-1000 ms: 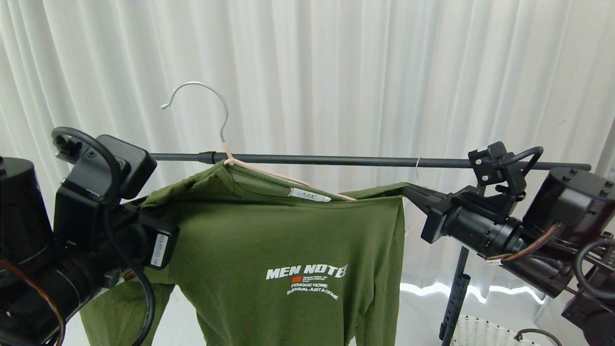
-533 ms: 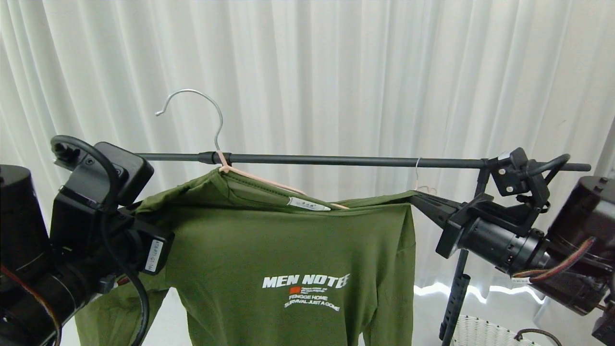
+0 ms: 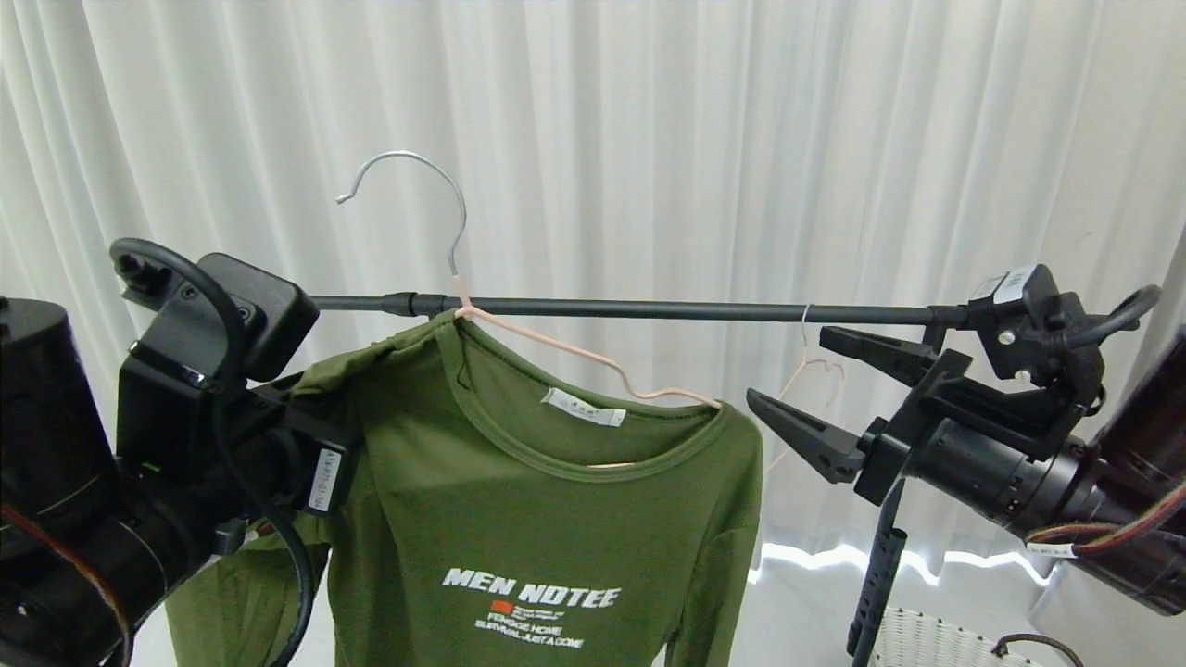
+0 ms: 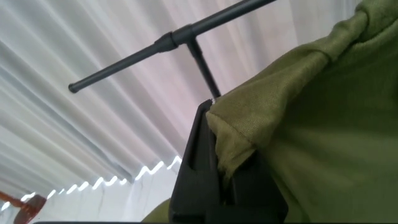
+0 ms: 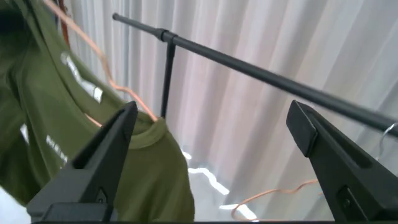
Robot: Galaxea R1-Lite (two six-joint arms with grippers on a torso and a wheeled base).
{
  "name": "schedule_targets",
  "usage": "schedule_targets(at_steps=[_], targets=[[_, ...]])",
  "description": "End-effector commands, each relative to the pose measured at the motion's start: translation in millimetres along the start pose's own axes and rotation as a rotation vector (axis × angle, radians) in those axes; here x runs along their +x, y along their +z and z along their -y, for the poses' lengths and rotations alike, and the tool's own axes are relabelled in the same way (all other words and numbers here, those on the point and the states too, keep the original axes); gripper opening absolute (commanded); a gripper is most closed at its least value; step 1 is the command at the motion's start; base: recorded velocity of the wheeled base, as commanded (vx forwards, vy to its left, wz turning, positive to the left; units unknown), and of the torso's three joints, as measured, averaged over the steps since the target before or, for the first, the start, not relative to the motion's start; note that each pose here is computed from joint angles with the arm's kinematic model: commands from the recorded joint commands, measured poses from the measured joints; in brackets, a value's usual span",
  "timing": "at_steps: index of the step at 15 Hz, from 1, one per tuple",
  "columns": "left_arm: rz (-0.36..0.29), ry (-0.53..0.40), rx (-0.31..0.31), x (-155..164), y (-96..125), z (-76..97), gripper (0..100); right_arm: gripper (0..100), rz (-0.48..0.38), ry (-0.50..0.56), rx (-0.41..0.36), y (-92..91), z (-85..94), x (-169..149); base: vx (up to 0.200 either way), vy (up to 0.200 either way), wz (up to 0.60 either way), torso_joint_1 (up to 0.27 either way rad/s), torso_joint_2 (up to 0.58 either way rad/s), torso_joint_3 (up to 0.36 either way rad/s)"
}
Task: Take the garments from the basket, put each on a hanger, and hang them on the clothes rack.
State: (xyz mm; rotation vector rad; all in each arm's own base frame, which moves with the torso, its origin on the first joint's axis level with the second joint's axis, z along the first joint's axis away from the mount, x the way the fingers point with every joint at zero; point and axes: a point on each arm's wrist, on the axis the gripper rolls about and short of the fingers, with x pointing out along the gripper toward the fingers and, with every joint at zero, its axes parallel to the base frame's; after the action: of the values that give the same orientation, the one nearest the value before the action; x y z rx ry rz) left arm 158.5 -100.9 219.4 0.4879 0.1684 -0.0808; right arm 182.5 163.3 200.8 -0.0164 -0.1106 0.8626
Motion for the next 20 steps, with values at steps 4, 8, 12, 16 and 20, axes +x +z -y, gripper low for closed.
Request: schedule_targets(at_steps=[4,8,12,16,20], targets=[[-0.002,-0.079,0.022,9,7,24.1,0,100,-0.054,0.105,-0.052,16.7,-21.9,19,0.000,0.000,0.00,0.000,0.00,0.000],[0.016,-0.139,0.043,4,8,38.0,0,100,-0.104,0.126,-0.088,27.1,-26.6,35,0.000,0.000,0.00,0.000,0.00,0.000],[0.042,-0.159,0.040,0,12,42.0,0,100,-0.169,0.079,-0.104,9.2,-26.5,48,0.000,0.000,0.00,0.000,0.00,0.000],[0.050,-0.160,0.033,0,13,41.9,0,100,-0.188,0.055,-0.125,3.8,-32.3,54,0.000,0.000,0.00,0.000,0.00,0.000],[0.057,-0.167,0.035,0,16,43.8,0,100,-0.194,0.055,-0.148,1.8,-39.6,59,0.000,0.000,0.00,0.000,0.00,0.000]])
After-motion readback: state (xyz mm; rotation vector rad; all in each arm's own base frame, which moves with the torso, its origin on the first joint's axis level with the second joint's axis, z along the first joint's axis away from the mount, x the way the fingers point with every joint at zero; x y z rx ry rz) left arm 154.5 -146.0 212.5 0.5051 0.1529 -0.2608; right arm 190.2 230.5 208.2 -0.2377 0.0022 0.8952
